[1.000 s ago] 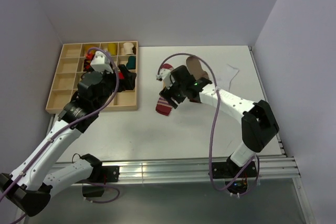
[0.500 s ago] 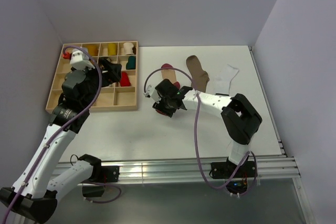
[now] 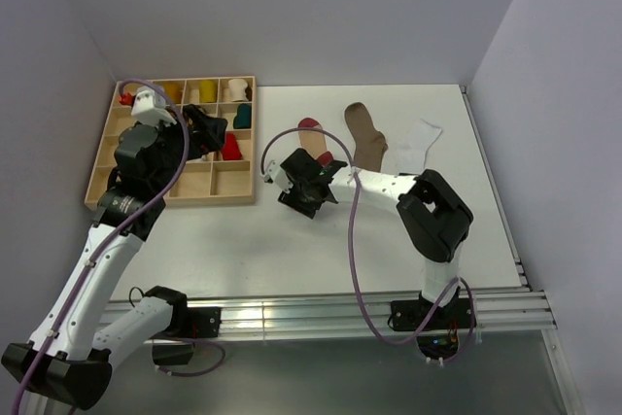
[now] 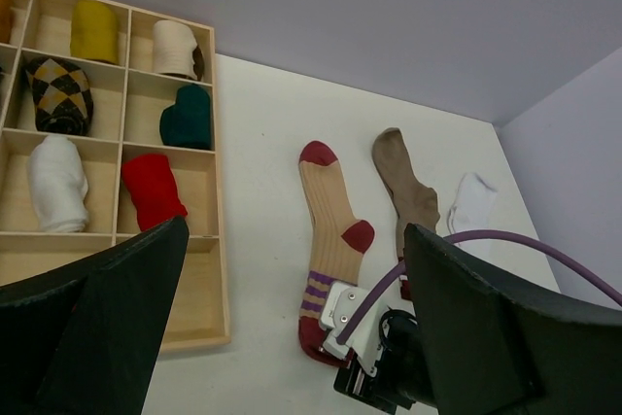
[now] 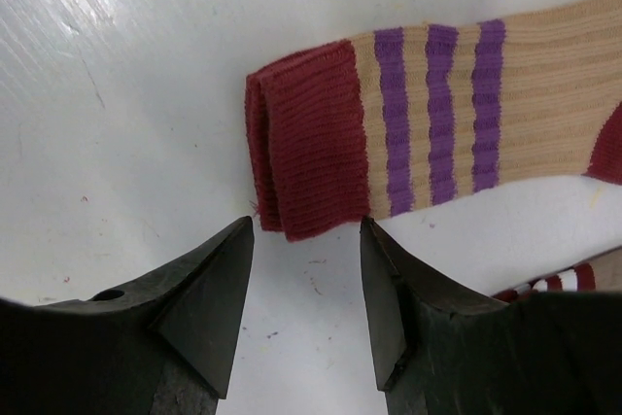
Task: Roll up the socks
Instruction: Roll the sock at the center of the board.
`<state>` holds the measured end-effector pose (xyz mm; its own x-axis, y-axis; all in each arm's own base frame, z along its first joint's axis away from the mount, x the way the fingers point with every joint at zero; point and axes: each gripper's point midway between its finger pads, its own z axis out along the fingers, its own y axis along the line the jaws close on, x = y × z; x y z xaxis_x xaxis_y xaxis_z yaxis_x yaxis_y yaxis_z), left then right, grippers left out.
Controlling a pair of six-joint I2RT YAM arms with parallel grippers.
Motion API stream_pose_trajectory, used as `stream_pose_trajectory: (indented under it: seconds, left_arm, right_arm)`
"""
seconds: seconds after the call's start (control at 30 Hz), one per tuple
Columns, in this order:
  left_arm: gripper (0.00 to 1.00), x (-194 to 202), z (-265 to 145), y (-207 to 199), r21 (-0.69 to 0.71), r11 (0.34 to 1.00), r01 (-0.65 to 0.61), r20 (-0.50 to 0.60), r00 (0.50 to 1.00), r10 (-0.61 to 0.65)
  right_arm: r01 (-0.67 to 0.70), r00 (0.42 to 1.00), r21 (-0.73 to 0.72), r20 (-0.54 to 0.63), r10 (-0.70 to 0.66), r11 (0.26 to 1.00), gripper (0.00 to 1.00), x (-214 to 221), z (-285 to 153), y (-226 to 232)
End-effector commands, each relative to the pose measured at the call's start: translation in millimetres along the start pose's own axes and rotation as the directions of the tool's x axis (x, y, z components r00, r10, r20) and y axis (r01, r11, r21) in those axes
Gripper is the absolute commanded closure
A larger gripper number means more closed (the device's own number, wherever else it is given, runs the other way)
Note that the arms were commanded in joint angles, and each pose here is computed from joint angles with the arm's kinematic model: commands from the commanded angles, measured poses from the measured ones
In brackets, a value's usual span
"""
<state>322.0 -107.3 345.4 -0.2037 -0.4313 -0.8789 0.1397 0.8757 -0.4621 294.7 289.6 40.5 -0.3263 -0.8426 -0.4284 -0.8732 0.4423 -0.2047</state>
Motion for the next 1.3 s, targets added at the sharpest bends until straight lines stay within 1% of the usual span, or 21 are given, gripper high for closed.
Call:
stream_pose_trajectory:
  seconds: [0.0,0.4,0.43,0.5,0.53,0.57,0.63,0.67,0.77,0.8,0.83,0.87,0.9,0.97,1.0,1.03,1.1,1.13,1.2,1.23,1.27]
  left_arm:
    - [0.02,-9,2,-10,0.050,0.999,0.014,0.024,1.000,-0.015]
    - [0.03,3,13,-10,0.061,0.998,0.006,-0.027,1.000,-0.004]
    - [0.03,4,14,-10,0.061,0.998,0.004,-0.027,1.000,-0.002]
    - [0.03,5,15,-9,0.057,0.998,0.004,-0.030,1.000,-0.002]
    - [0.03,7,15,-12,0.078,0.997,0.003,-0.043,0.999,0.000]
    - [0.04,11,18,-12,0.078,0.997,0.005,-0.055,0.998,-0.001]
    - [0.05,12,20,-14,0.083,0.996,0.012,-0.068,0.998,-0.006]
    - [0.05,16,23,-13,0.079,0.997,0.015,-0.081,0.997,-0.008]
    - [0.08,18,27,-16,0.080,0.996,0.046,-0.099,0.994,-0.038]
    - [0.10,19,28,-16,0.081,0.995,0.054,-0.102,0.994,-0.045]
    - [0.11,21,29,-18,0.090,0.994,0.059,-0.108,0.993,-0.049]
    - [0.12,23,29,-20,0.095,0.993,0.069,-0.111,0.992,-0.058]
    - [0.13,26,31,-20,0.097,0.993,0.073,-0.104,0.993,-0.062]
    - [0.14,36,32,-25,0.098,0.993,0.069,-0.102,0.993,-0.059]
    - [0.15,38,32,-31,0.121,0.990,0.067,-0.099,0.994,-0.055]
    - [0.15,52,33,-33,0.107,0.993,0.059,-0.104,0.993,-0.048]
    - [0.16,64,36,-36,0.097,0.994,0.043,-0.100,0.994,-0.033]
    - [0.17,80,34,-48,0.129,0.991,0.032,-0.113,0.993,-0.017]
    - [0.17,92,35,-58,0.154,0.988,0.018,-0.100,0.995,-0.002]
    - [0.18,111,35,-63,0.182,0.983,0.010,-0.118,0.993,0.011]
    - [0.18,119,35,-66,0.198,0.980,-0.001,-0.121,0.992,0.026]
  right_arm:
    - [0.016,0.999,0.009,0.042,-0.016,1.000,0.45,-21,0,-3]
    - [0.024,1.000,-0.040,-0.004,-0.024,0.999,0.46,-9,13,7]
    - [0.032,0.999,-0.069,-0.003,-0.032,0.997,0.47,-8,15,13]
    - [0.038,0.999,-0.089,-0.011,-0.039,0.995,0.51,-4,16,15]
    - [0.038,0.999,-0.106,-0.021,-0.040,0.994,0.53,-1,16,18]
    - [0.032,0.999,-0.128,-0.022,-0.036,0.991,0.58,1,18,21]
    - [0.021,0.999,-0.134,-0.032,-0.025,0.991,0.61,5,18,17]
    - [0.019,0.999,-0.136,-0.031,-0.024,0.990,0.65,6,18,16]
    - [-0.009,1.000,-0.180,-0.023,0.005,0.984,0.73,11,14,14]
    - [-0.030,1.000,-0.235,-0.003,0.030,0.972,0.74,8,9,15]
    - [-0.050,0.999,-0.277,-0.017,0.047,0.960,0.77,13,3,17]
    - [-0.068,0.998,-0.316,-0.014,0.067,0.946,0.77,13,-2,17]
    - [-0.114,0.993,-0.412,-0.012,0.119,0.904,0.77,15,-16,18]
    - [-0.136,0.989,-0.499,-0.012,0.151,0.856,0.78,18,-30,18]
    - [-0.140,0.986,-0.537,-0.003,0.164,0.832,0.78,15,-39,14]
    - [-0.158,0.983,-0.615,-0.026,0.181,0.772,0.78,25,-52,20]
    - [-0.171,0.981,-0.664,-0.046,0.188,0.728,0.78,30,-65,22]
    - [-0.174,0.981,-0.728,-0.071,0.180,0.663,0.78,37,-77,35]
    - [-0.193,0.977,-0.768,-0.096,0.188,0.610,0.78,44,-86,40]
    - [-0.213,0.974,-0.790,-0.125,0.189,0.575,0.78,49,-89,46]
    - [-0.232,0.970,-0.790,-0.142,0.199,0.567,0.78,52,-89,46]
